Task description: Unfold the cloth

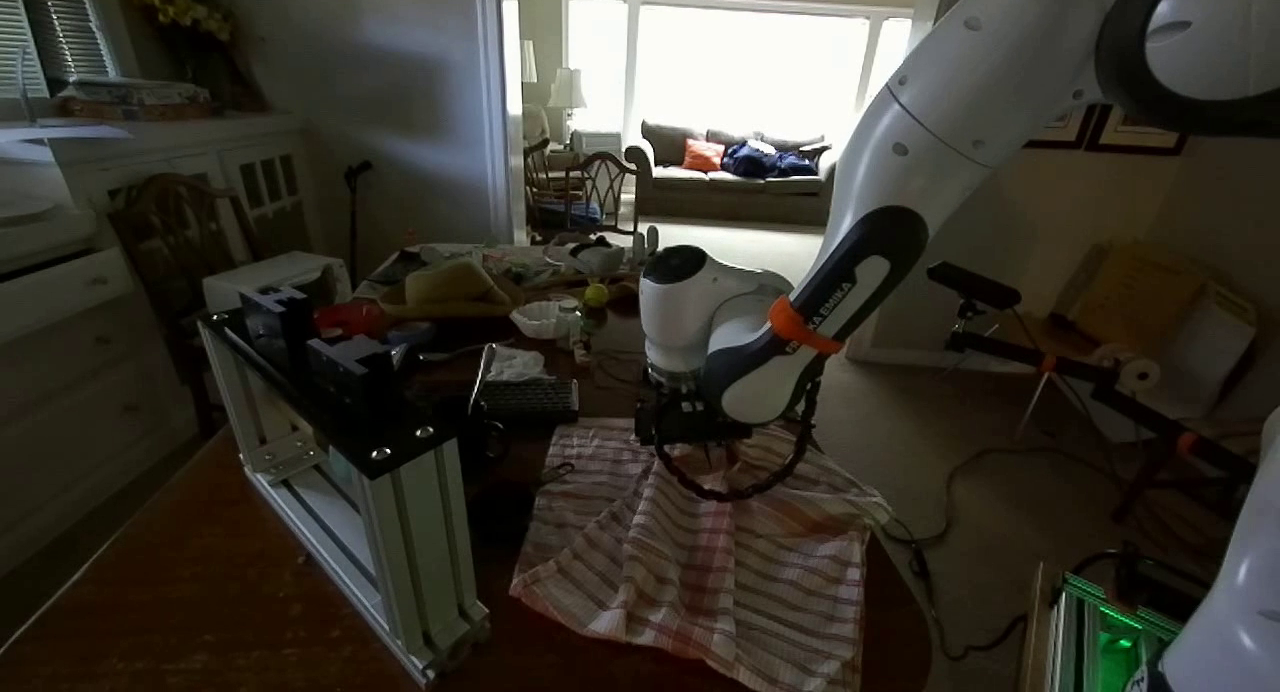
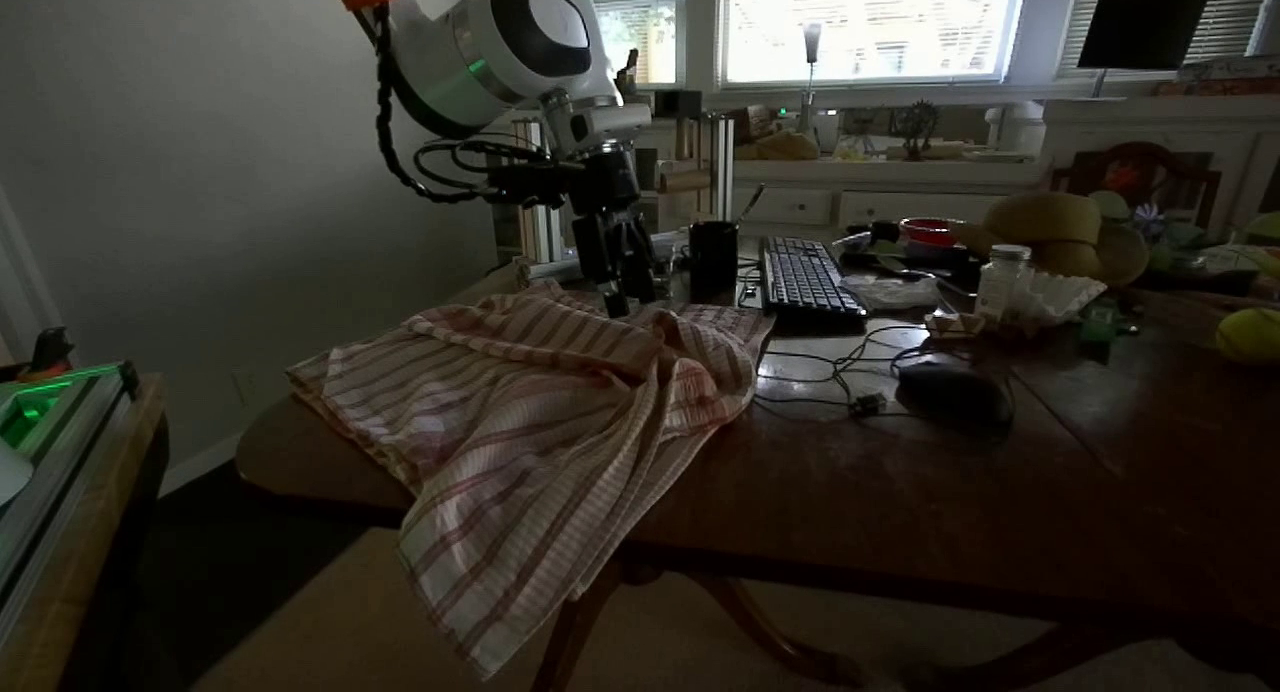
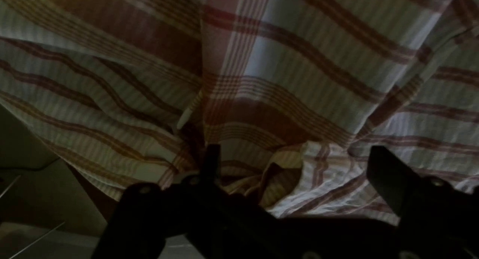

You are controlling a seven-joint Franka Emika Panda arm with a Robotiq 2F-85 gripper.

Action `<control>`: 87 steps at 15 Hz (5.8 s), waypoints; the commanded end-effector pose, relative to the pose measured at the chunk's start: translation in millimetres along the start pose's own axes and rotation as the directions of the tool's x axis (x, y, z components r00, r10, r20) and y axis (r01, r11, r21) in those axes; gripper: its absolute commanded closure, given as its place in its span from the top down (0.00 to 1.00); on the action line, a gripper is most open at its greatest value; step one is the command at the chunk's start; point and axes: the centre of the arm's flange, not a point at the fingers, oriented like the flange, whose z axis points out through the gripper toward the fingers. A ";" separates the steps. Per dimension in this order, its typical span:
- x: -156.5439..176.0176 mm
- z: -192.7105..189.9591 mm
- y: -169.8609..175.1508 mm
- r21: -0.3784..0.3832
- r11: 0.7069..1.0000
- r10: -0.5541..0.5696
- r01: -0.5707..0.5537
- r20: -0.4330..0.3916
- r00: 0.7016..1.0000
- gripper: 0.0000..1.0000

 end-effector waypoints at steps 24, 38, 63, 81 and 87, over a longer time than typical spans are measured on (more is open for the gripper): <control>45.7 -9.9 -61.0 0.107 0.972 0.219 -0.211 -0.065 0.974 0.01; 132.9 -91.8 -140.2 0.349 0.871 0.368 -0.346 0.005 0.930 0.01; 60.5 -89.9 -29.4 0.291 0.947 -0.170 0.138 0.086 0.982 1.00; -23.8 -124.5 47.2 0.493 0.562 -0.746 0.664 -0.045 0.664 1.00; -36.0 -138.3 46.7 0.481 0.458 -0.814 0.748 -0.110 0.570 1.00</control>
